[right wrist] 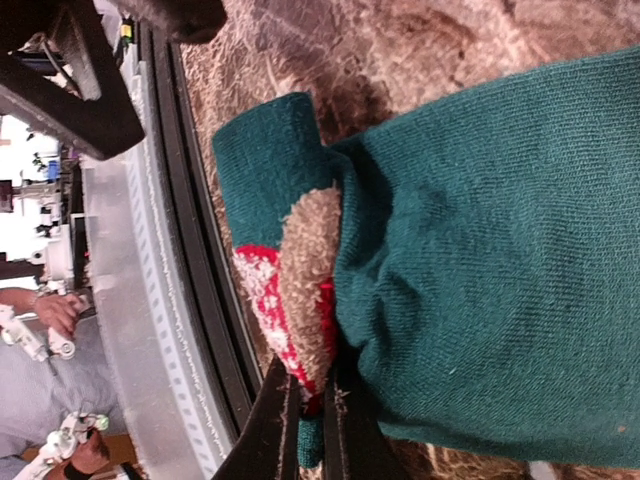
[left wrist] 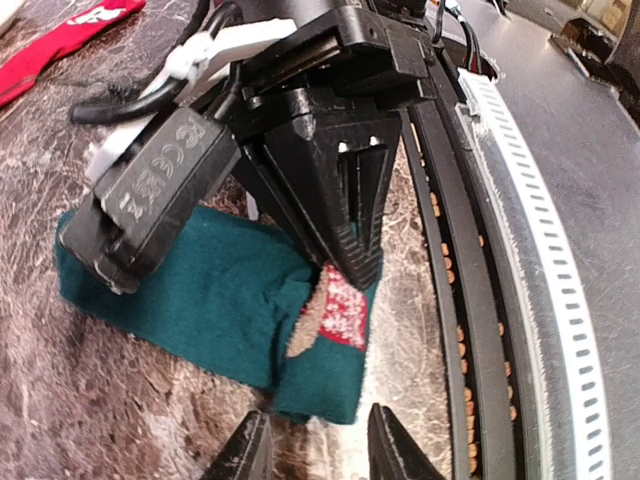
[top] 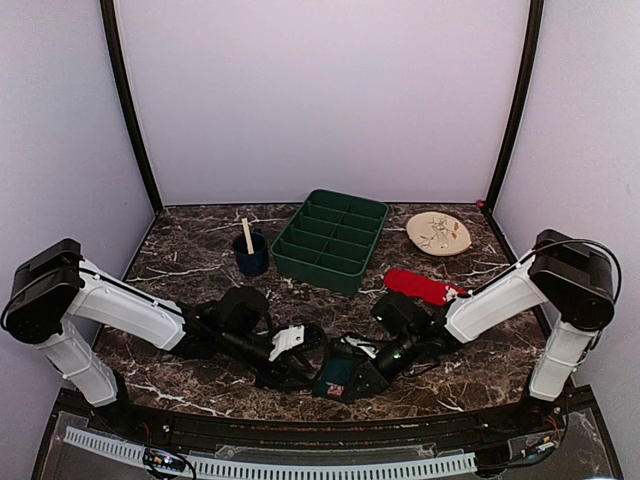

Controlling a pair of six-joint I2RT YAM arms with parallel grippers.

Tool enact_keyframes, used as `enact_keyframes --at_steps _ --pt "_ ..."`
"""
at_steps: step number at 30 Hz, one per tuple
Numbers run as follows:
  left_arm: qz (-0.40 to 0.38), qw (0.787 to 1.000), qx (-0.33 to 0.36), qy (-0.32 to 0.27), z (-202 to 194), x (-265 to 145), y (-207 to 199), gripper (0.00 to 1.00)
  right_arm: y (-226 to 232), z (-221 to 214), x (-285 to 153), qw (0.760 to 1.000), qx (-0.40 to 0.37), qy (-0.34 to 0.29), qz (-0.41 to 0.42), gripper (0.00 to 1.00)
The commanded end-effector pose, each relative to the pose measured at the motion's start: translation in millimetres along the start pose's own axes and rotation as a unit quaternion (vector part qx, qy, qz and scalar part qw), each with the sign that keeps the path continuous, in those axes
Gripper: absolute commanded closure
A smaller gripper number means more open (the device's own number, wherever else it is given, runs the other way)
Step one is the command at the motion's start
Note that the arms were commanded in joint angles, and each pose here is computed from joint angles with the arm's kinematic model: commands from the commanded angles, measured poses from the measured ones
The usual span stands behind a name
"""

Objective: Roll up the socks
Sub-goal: Roll the sock at the center of the board.

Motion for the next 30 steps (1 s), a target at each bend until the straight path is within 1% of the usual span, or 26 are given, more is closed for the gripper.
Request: enact_keyframes --at_steps 1,6,15,30 --pt "0.000 0.999 0.053 0.011 9 6 2 0.64 -9 -21 3 0.998 0.055 0.038 0.011 1.00" --pt "-0.015 0.996 0.078 0.025 10 13 -1 0.64 -7 -18 3 0.997 0.058 0.043 0.022 1.00" --pt "-0.073 0.992 0.091 0.050 4 23 -15 0.63 -11 -15 2 0.997 0.064 0.043 0.026 1.00" --pt "-0.087 0.988 0.108 0.063 1 32 -15 0.64 -12 -8 3 0.996 0.069 0.047 0.037 1.00"
Point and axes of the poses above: each gripper's point midway between its finger pads, its own x axis out along the fingers, its own y axis along the line the jaws close on, z = x × y, the point moved 3 cm from there along -x, back along the fingers, and after that the axes turned 1 degree about -x, right-handed, at the moved point
